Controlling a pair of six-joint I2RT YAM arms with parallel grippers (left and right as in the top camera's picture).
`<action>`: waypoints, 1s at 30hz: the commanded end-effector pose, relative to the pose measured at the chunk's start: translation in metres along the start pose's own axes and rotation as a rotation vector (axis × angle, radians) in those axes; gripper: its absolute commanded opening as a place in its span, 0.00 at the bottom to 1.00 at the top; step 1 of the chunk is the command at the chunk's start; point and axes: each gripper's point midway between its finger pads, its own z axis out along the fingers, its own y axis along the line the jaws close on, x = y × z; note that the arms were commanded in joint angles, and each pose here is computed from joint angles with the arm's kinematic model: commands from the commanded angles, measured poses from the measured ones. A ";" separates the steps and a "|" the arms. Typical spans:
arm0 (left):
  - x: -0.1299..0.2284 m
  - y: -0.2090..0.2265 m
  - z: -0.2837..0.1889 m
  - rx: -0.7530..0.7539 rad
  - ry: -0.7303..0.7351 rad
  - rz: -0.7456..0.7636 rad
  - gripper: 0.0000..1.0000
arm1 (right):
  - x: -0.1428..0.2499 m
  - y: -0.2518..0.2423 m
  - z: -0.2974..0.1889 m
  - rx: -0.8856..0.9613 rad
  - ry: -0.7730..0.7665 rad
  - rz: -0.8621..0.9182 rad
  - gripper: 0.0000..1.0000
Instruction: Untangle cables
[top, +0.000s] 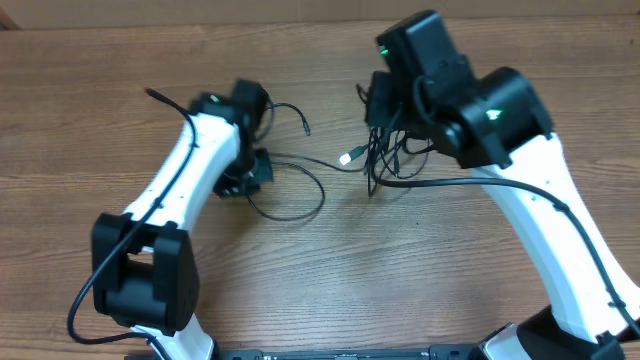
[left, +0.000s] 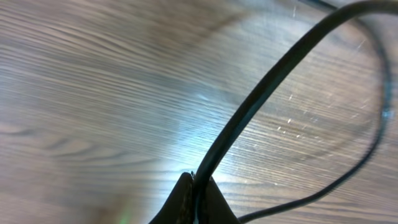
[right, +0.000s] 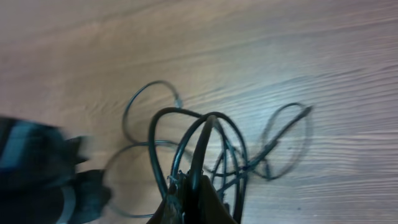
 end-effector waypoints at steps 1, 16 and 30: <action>-0.025 0.016 -0.059 0.045 -0.142 -0.058 0.04 | -0.024 -0.025 -0.041 0.001 -0.123 0.064 0.04; 0.009 0.094 -0.260 0.247 -0.697 -0.233 0.04 | -0.023 -0.075 -0.043 0.116 -0.079 0.139 0.04; 0.062 0.172 -0.317 0.102 -1.001 -0.489 0.04 | -0.026 -0.104 -0.049 0.280 -0.126 0.128 0.04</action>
